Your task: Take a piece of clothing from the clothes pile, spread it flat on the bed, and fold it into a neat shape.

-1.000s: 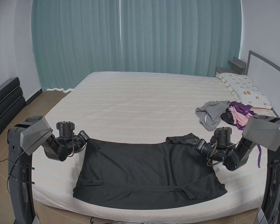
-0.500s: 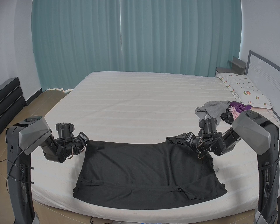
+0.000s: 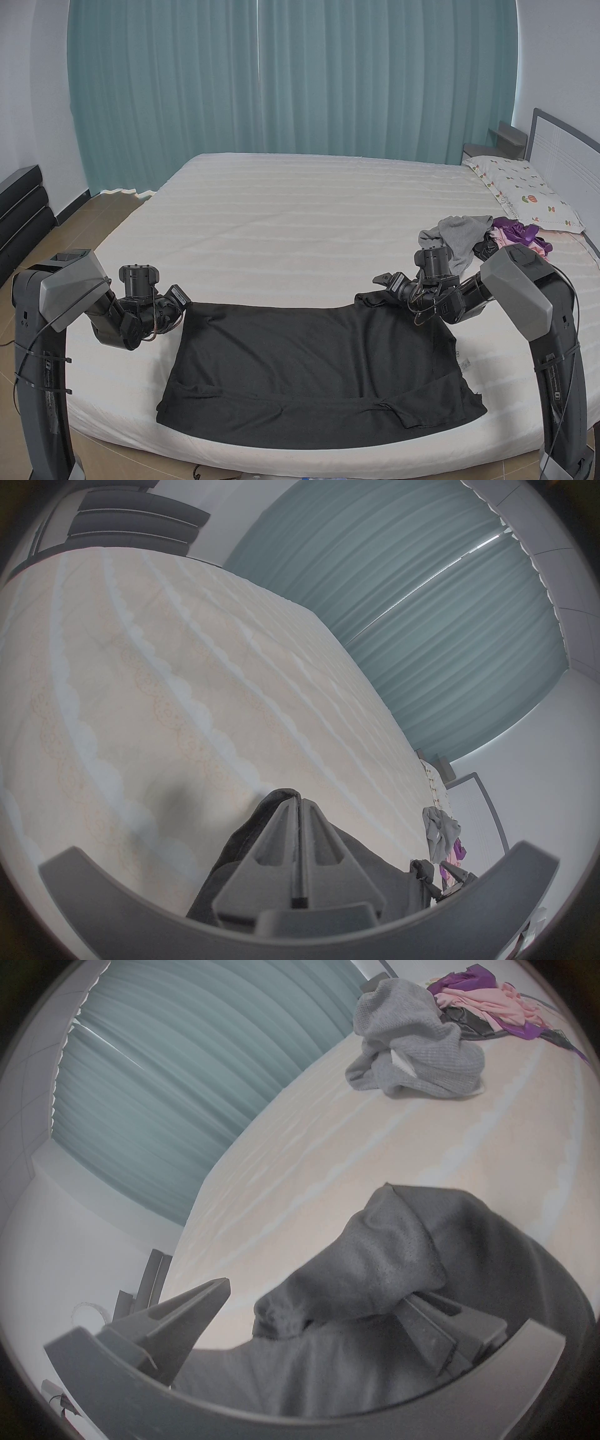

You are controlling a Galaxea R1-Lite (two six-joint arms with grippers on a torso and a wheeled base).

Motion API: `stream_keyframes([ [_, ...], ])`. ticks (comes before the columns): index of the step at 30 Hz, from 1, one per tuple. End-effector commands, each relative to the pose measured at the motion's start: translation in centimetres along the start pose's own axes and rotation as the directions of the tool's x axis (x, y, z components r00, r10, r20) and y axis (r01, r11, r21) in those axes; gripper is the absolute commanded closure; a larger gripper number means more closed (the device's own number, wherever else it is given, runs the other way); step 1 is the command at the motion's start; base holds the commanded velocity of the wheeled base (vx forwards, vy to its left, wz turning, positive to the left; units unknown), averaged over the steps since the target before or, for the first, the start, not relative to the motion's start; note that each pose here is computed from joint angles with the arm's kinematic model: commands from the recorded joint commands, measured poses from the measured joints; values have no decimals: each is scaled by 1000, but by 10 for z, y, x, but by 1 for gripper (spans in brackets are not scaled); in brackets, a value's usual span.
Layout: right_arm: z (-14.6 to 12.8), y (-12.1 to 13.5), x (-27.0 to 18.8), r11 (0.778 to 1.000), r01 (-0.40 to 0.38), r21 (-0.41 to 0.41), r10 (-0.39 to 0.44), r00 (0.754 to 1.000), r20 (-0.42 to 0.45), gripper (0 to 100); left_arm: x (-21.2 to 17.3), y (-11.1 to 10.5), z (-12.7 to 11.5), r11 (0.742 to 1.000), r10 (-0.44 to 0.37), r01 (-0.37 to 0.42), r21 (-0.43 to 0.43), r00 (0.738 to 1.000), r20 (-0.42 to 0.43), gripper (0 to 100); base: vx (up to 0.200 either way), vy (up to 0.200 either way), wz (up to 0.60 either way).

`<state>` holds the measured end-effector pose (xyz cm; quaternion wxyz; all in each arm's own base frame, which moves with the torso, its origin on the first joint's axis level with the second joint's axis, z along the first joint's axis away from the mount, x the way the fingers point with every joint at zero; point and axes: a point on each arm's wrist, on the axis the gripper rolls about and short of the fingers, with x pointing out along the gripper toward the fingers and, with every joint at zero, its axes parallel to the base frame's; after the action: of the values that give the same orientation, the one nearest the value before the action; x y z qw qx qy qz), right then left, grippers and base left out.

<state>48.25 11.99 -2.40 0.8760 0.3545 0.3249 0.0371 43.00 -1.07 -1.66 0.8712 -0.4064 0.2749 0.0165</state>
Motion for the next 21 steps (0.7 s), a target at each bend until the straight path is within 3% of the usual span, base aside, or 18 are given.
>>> stream_keyframes([
  [1,1,-10,37,1000,-3,1,2,996,89,0,0,0,0,1000,-1,1,0,1000,1,100,0,0,0],
  [4,9,-4,44,1000,-23,1,23,987,157,0,0,0,0,1000,1,-1,-1,1000,-1,100,0,0,0],
  [7,33,19,48,994,-108,-11,105,939,327,0,0,0,0,1000,1,-1,-1,1000,-1,100,0,0,0],
  [9,33,19,48,994,-109,-10,105,935,339,0,0,0,0,1000,1,-1,-1,1000,-1,100,0,0,0],
  [10,41,27,43,988,-153,-25,151,907,393,0,0,0,0,1000,1,-1,-1,1000,-1,100,0,0,0],
  [11,42,27,43,987,-158,-26,155,905,396,0,0,0,0,1000,1,-1,-1,1000,-1,100,0,0,0],
  [13,51,30,37,980,-196,-43,194,873,447,0,0,0,0,1000,-1,1,0,1000,1,100,0,0,0],
  [20,54,13,40,992,-113,-57,126,899,420,0,0,0,0,1000,1,-1,-1,1000,-1,100,0,0,0],
  [21,58,5,34,996,-72,-50,86,911,404,0,0,0,0,1000,1,-1,-1,1000,-1,100,0,0,0],
])
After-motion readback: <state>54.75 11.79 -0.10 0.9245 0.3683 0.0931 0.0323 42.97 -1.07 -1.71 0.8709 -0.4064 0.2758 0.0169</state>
